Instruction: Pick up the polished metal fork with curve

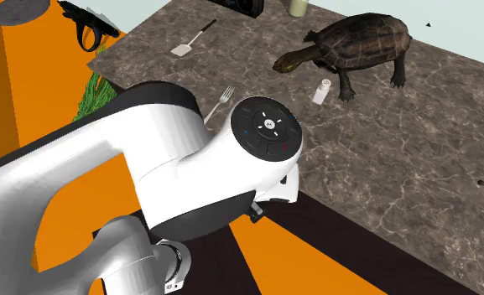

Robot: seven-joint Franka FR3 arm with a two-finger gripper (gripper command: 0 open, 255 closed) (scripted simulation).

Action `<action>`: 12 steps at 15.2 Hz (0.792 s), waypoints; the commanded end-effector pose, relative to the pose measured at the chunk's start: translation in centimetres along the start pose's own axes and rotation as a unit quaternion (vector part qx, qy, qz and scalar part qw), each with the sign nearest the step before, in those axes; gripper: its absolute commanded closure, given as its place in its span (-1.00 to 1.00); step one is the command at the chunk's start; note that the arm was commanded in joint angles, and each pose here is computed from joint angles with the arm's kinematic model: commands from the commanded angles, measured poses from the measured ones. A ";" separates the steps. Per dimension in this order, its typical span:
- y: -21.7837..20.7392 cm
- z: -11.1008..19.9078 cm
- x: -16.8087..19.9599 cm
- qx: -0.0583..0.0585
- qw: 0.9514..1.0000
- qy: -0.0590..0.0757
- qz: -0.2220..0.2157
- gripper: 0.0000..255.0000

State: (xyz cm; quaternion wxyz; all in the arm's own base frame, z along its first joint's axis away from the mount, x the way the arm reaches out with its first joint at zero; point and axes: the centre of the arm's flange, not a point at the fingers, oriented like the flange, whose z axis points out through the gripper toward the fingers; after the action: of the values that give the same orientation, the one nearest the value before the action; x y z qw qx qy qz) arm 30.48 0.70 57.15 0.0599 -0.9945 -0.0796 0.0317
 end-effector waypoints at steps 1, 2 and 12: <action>0.0 0.0 0.0 0.000 1.000 0.000 0.000 -1.00; -1.1 0.4 0.6 -0.002 1.000 0.002 -0.002 -1.00; -12.4 4.3 6.7 -0.018 0.999 0.017 -0.023 -1.00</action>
State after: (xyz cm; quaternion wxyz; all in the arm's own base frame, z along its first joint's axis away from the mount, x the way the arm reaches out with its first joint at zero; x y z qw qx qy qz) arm 34.72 13.17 54.51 0.0446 -0.9939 -0.1002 0.0139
